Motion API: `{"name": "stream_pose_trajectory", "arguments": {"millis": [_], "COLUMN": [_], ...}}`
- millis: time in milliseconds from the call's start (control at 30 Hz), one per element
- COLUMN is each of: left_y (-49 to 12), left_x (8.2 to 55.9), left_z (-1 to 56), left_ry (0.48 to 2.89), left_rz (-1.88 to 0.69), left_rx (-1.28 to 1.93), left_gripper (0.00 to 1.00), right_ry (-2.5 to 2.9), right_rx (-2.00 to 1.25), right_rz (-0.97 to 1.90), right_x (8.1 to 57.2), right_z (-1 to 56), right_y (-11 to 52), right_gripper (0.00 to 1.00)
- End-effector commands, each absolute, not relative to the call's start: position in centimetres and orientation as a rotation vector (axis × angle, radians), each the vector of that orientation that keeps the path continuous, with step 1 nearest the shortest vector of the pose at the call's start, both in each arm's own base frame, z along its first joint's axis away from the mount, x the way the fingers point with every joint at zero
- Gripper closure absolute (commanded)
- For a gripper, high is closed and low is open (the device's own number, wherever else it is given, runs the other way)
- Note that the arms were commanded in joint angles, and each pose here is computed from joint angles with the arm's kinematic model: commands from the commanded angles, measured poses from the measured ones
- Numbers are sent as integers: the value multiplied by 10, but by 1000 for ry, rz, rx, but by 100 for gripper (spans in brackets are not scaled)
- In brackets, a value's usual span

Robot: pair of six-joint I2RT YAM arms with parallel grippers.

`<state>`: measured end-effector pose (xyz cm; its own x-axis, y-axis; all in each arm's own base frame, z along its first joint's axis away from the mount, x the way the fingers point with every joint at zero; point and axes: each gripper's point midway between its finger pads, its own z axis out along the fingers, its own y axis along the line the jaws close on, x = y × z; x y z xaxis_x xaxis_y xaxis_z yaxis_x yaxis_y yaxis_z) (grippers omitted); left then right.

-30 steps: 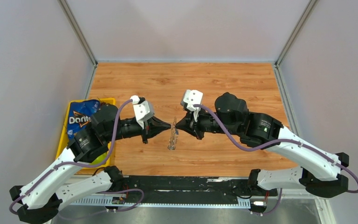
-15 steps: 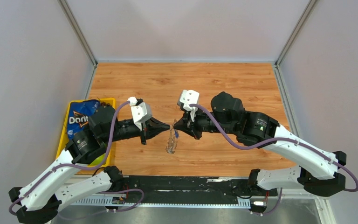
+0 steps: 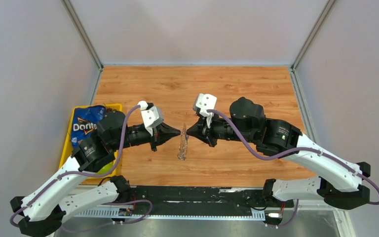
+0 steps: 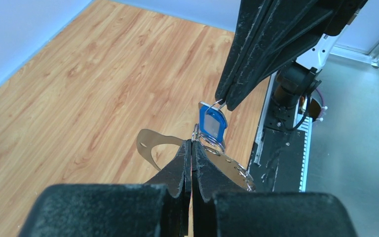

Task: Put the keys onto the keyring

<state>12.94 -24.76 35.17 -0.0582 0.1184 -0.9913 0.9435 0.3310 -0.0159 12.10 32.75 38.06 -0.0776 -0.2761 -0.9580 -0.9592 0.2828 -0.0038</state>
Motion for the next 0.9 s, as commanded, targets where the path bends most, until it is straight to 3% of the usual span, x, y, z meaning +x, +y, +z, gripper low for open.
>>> {"name": "stream_pose_trajectory", "arguments": {"millis": [0,867], "left_y": [-246,-247], "left_x": [134,126], "left_z": [369,371], "left_ry": [1414,1379], "left_rz": [-898,-929], "left_rx": [995,1017], "left_gripper": [100,100], "right_ry": [1511,1519], "right_rx": [-1147,-1129], "right_rz": [900,913], "right_x": [117,125], "right_z": [402,401], "right_y": [324,344], "right_gripper": [100,100]}}
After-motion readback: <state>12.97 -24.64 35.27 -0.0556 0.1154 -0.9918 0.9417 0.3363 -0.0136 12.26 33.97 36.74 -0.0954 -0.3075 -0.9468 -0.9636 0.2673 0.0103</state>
